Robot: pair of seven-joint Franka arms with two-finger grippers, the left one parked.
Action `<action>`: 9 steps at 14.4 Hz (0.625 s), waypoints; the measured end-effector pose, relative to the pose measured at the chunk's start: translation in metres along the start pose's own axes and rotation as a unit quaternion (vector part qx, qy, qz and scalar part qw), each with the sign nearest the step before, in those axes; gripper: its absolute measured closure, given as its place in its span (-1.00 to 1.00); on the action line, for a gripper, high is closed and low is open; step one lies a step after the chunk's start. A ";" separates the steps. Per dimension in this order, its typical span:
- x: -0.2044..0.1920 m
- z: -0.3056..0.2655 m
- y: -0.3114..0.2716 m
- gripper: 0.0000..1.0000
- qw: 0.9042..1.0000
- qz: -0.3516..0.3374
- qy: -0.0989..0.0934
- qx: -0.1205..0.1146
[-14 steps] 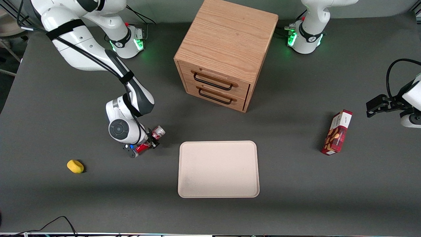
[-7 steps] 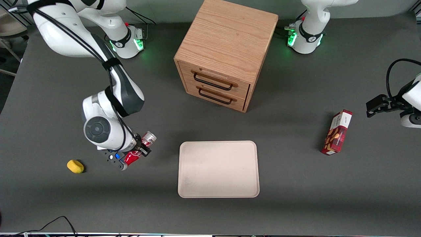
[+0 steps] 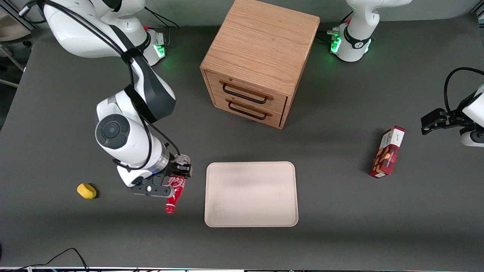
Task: Place coke bottle on tray
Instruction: 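Carry the upright bottle with the right gripper onto the cream tray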
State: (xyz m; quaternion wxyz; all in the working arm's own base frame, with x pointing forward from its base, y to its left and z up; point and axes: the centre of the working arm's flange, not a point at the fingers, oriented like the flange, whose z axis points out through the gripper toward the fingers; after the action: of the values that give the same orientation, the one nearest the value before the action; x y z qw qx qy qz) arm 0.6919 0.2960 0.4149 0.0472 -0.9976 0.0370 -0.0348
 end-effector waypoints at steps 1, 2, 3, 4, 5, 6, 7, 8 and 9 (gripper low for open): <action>0.005 0.014 -0.008 -0.07 1.000 -0.022 0.004 0.012; 0.008 0.036 -0.016 -0.07 0.999 -0.049 0.006 0.022; 0.010 0.063 -0.024 -0.07 0.996 -0.080 0.005 0.030; 0.010 0.092 -0.029 -0.07 0.994 -0.102 0.000 0.035; 0.007 0.120 -0.034 -0.07 0.993 -0.114 -0.007 0.037; 0.004 0.144 -0.037 -0.07 0.992 -0.117 -0.015 0.039; 0.001 0.164 -0.037 -0.07 0.992 -0.116 -0.025 0.040; 0.000 0.178 -0.036 -0.07 0.993 -0.109 -0.035 0.043; 0.000 0.188 -0.033 -0.07 0.993 -0.097 -0.043 0.047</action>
State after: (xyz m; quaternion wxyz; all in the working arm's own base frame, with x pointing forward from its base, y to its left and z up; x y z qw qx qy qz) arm 0.7076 0.3459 0.2312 0.0924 -0.9937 -0.0635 0.0022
